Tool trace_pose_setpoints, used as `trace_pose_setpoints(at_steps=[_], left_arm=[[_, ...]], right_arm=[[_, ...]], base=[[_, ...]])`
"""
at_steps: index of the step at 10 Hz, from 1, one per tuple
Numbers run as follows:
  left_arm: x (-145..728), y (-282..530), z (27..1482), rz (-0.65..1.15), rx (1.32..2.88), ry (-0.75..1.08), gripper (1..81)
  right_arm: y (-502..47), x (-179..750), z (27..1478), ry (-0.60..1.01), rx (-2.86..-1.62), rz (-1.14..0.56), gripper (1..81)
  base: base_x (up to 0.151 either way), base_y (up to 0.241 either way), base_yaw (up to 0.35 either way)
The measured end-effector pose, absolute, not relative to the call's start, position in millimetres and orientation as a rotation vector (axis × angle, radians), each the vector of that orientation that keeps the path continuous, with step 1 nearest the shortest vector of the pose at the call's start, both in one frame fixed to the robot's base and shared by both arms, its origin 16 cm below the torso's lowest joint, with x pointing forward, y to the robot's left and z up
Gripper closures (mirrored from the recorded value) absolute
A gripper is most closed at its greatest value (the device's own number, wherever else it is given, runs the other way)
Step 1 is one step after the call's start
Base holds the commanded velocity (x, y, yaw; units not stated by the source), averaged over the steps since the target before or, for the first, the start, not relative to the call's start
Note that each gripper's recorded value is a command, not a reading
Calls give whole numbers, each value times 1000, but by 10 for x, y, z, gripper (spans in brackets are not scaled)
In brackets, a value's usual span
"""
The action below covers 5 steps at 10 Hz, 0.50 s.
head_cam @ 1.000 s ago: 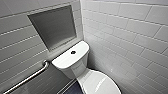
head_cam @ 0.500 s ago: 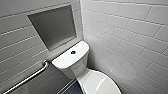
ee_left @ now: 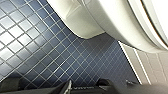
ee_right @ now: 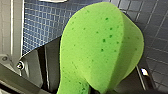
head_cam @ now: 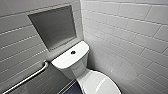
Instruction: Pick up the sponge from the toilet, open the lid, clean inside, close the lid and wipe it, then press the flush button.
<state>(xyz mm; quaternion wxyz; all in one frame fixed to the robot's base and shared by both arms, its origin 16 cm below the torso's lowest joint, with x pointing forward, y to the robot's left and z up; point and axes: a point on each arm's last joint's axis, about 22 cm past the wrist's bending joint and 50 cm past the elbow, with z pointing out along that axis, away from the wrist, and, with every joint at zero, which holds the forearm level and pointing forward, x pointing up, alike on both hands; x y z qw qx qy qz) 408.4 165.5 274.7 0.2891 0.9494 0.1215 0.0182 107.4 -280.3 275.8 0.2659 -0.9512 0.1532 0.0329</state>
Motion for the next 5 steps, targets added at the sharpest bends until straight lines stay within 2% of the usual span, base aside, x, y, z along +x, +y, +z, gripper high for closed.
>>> trace_pose_setpoints(at_steps=[5], left_arm=[[4291, 1478, 2704, 100, 2501, 296, 10]], right_arm=[[-2744, 1272, 2523, 399, -2561, 41, 811]], base=[[0, 0, 0]])
